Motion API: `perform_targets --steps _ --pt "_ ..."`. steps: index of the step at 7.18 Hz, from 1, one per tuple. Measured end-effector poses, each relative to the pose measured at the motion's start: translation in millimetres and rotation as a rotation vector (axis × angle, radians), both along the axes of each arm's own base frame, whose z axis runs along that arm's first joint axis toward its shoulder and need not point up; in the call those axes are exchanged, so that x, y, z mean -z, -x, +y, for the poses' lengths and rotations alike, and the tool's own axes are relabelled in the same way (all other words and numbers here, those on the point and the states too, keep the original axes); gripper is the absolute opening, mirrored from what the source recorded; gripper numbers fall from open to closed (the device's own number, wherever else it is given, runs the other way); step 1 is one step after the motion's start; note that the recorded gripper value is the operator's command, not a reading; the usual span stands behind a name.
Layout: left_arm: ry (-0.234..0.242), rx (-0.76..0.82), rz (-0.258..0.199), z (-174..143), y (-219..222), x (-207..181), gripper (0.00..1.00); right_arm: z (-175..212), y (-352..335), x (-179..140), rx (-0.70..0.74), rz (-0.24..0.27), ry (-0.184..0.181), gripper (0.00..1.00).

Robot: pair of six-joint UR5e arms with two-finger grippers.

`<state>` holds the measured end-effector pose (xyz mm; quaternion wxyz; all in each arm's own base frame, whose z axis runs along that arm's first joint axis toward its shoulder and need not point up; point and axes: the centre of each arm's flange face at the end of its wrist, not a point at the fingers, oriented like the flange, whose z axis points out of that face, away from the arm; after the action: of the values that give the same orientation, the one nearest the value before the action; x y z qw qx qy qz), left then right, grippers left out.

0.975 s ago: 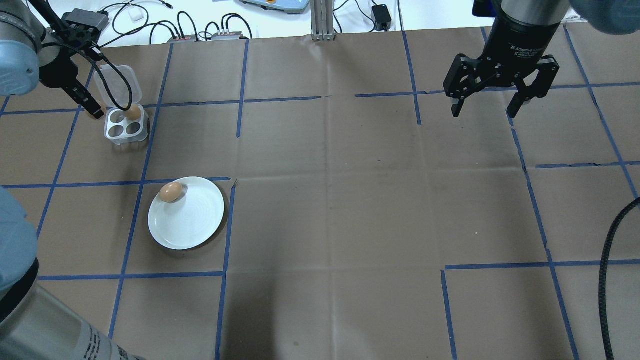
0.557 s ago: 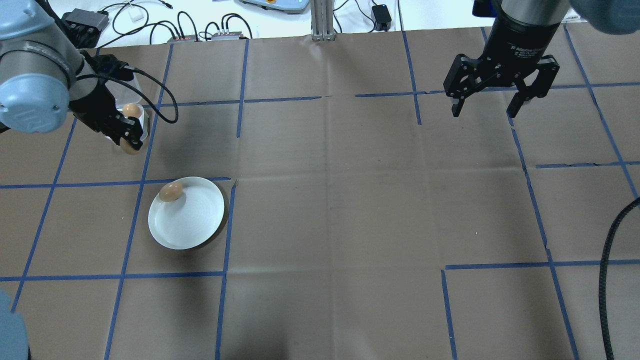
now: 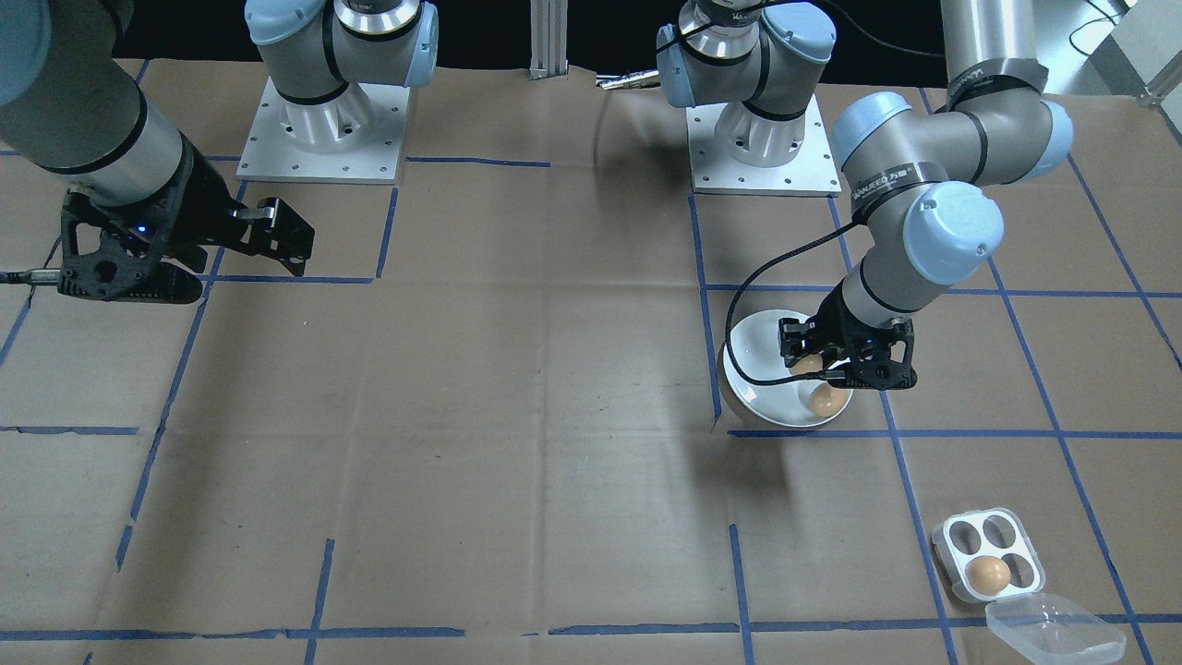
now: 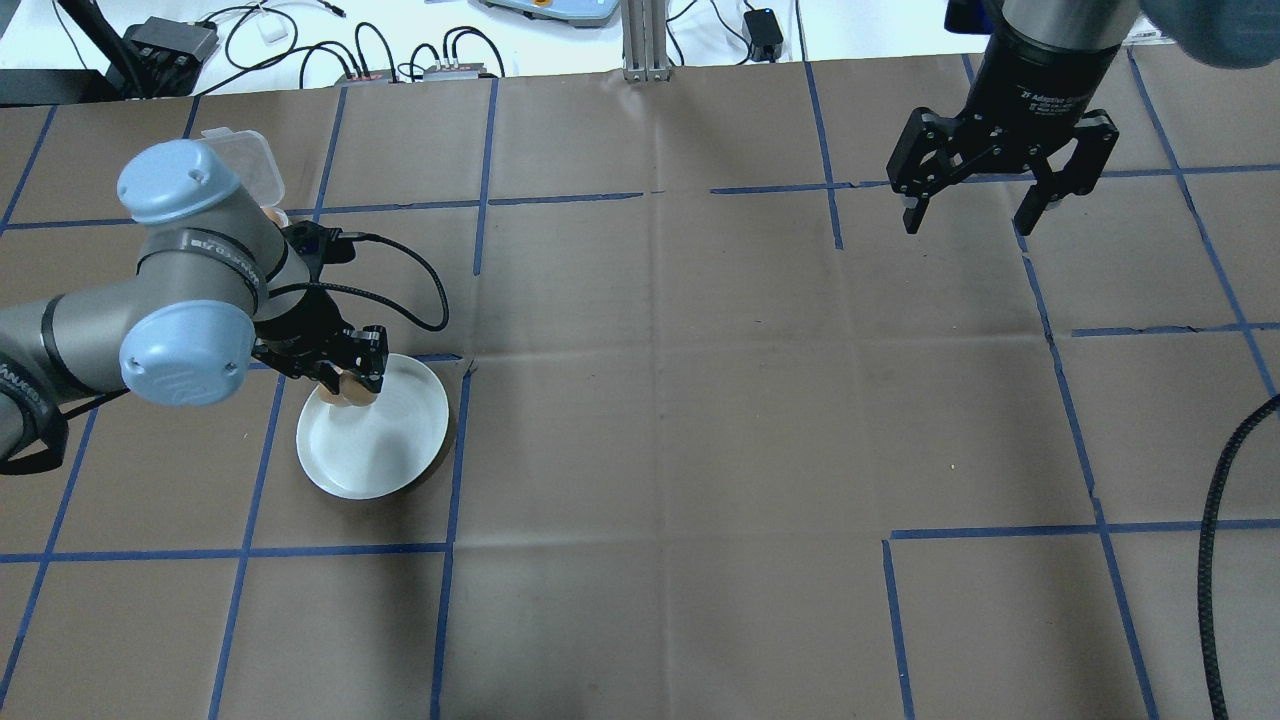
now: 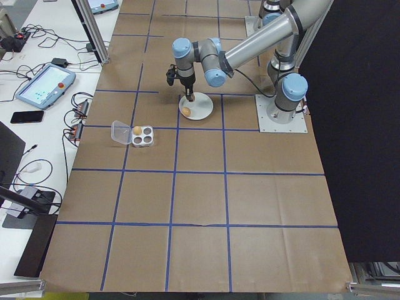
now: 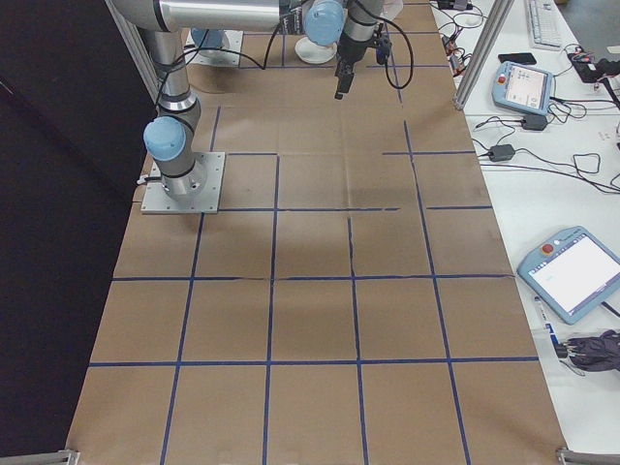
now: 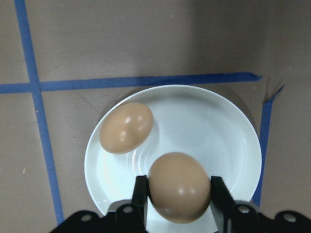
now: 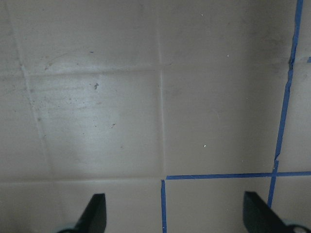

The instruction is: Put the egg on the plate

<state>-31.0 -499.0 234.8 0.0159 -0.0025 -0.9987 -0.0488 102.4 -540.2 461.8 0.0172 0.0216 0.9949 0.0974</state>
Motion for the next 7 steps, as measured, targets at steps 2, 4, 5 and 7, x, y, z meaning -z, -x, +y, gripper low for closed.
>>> perform_targets --steps 2,4,5,7 --pt "0.000 -0.011 -0.001 6.0 1.7 20.3 1.00 0.1 0.0 -0.1 0.000 0.000 0.000 1.00" --pt "0.008 -0.013 -0.004 2.4 1.2 20.8 1.00 0.0 0.0 -0.1 0.000 0.000 0.000 1.00" --pt "0.032 -0.014 -0.008 -4.2 0.1 9.6 1.00 0.0 0.0 0.0 0.000 0.000 0.000 1.00" --pt "0.074 -0.019 -0.010 -25.9 -3.0 -32.8 1.00 0.0 0.0 -0.1 0.000 0.000 0.000 1.00"
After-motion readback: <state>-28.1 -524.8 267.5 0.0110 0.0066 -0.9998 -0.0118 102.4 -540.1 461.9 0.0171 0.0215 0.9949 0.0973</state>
